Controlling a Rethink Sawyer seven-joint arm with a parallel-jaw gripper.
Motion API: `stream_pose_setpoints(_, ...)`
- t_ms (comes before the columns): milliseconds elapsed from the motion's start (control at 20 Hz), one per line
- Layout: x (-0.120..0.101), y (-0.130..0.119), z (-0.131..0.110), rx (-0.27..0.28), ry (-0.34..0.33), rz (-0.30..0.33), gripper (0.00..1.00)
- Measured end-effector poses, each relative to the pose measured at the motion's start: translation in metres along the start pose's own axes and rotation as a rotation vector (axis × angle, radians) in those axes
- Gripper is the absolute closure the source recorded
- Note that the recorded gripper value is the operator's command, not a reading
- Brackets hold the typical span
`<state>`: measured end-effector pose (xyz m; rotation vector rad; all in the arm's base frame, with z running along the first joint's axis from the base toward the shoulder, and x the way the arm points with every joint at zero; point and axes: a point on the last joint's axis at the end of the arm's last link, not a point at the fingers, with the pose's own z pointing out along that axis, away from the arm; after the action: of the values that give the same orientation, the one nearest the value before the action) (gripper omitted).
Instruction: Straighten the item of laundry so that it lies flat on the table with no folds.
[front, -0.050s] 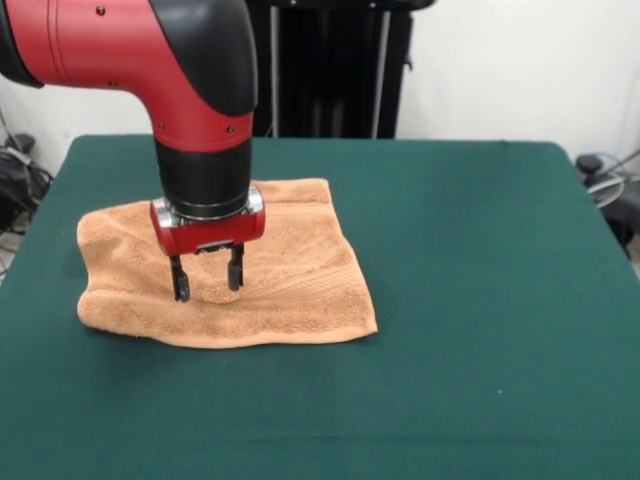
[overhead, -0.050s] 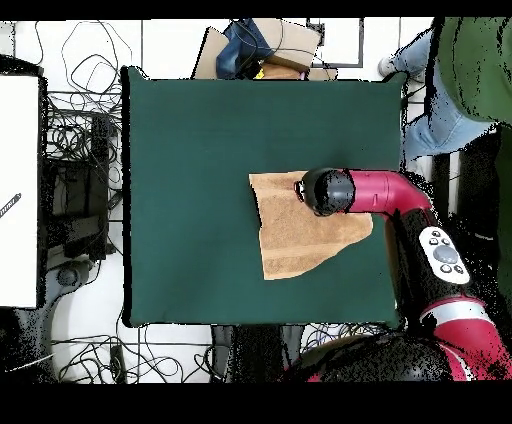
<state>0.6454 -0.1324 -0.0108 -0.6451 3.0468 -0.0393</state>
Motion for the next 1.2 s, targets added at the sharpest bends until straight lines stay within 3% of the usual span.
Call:
stream_pose_setpoints(350,0.0084,-0.0047,0.0016,0.006,0.015,0.008,0.0)
stream_pose_setpoints(1200,0.0036,-0.0006,-0.002,0.014,0.013,-0.005,0.0)
